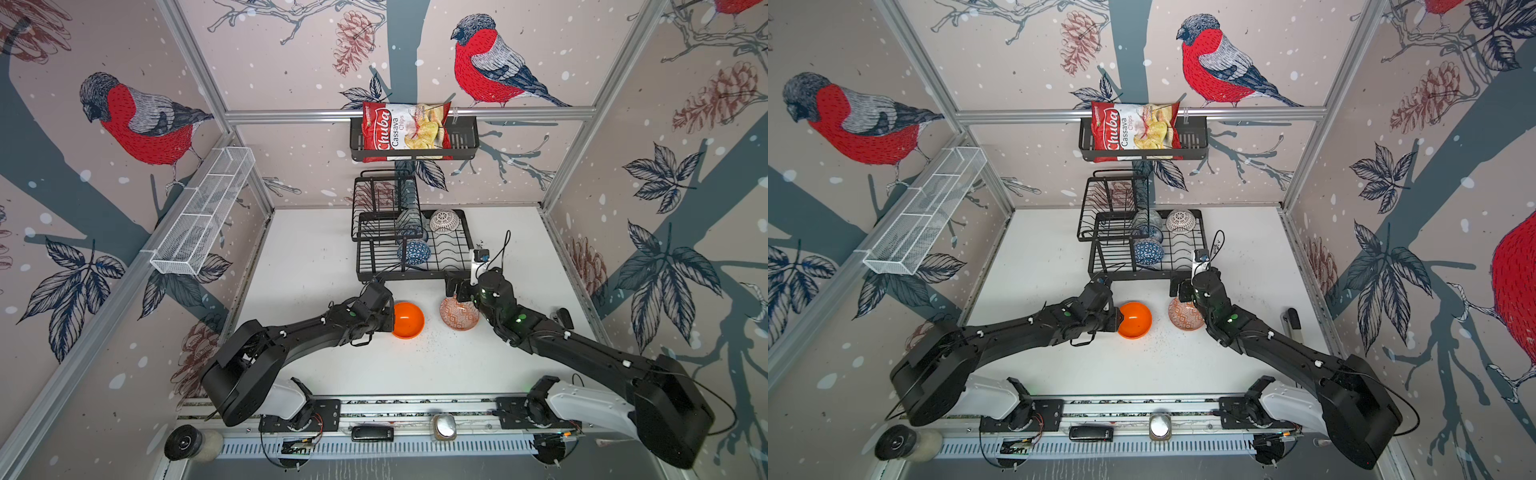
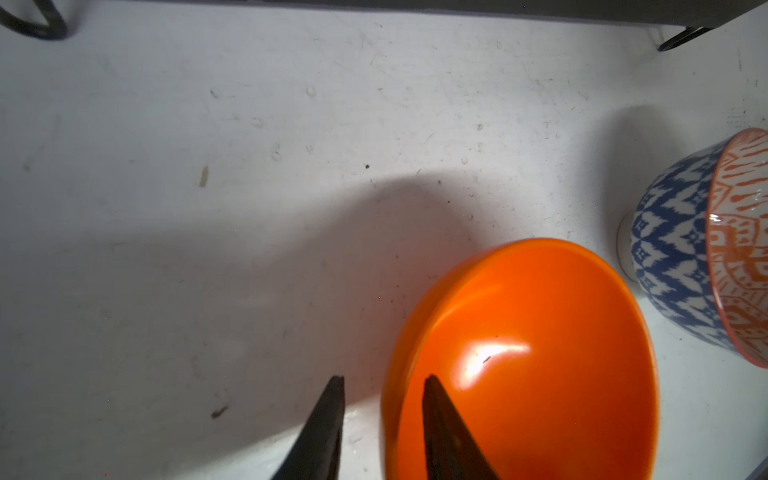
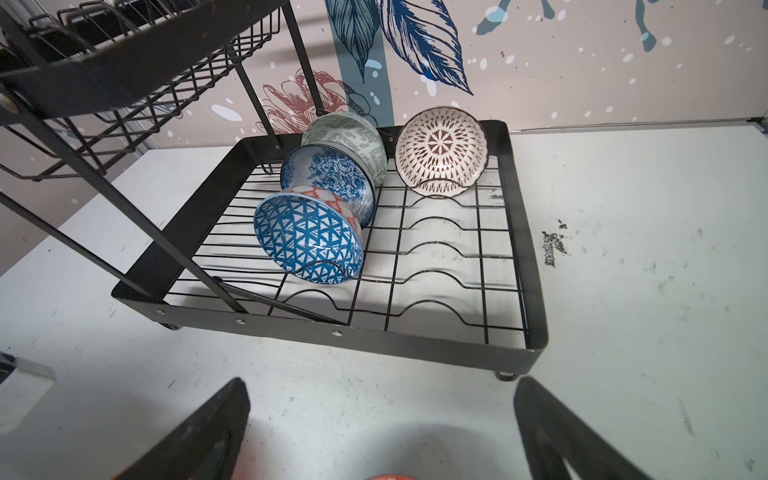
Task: Load the bowls into the dish rack
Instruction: 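Reach the left gripper to the orange bowl while the right gripper approaches the patterned bowl, then grasp the orange bowl's rim with the left gripper and lift it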
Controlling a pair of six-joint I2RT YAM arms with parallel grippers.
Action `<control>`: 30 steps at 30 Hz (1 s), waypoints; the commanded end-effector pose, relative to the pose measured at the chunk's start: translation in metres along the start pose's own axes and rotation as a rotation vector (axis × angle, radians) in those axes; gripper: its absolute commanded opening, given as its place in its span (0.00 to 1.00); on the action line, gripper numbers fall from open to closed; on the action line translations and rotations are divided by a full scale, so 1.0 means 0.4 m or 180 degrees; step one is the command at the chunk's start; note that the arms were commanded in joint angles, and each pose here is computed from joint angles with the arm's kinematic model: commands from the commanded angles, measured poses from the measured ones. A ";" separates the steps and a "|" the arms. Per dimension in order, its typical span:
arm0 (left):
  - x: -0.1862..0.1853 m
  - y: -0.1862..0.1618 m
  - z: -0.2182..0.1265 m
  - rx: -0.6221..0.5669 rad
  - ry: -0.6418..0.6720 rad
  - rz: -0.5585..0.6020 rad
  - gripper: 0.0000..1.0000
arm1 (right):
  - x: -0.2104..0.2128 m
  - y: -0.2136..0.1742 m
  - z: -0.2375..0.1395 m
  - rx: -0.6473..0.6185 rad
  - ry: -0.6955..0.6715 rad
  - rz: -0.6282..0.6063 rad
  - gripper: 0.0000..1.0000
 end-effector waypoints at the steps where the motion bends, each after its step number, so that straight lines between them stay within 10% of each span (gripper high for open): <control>1: 0.002 0.006 0.001 -0.0043 0.0050 0.0031 0.29 | 0.003 0.010 -0.003 -0.0038 0.0072 0.0105 1.00; 13: -0.009 0.007 0.004 -0.0068 -0.0003 0.0052 0.00 | -0.017 0.015 -0.012 -0.0083 0.0074 0.0205 1.00; 30: 0.042 0.061 -0.116 -0.0676 0.0367 -0.0164 0.00 | -0.032 0.018 -0.017 -0.0112 0.0038 0.0277 1.00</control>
Point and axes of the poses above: each gripper's point midway between its finger pads, its own z axis out along the fingers, its own x axis along the line the jaws close on, y = z × x, the point moved 4 cm from there along -z, back along the fingers, and after that the axes turned 12 degrees about z, right-handed, at the moved point
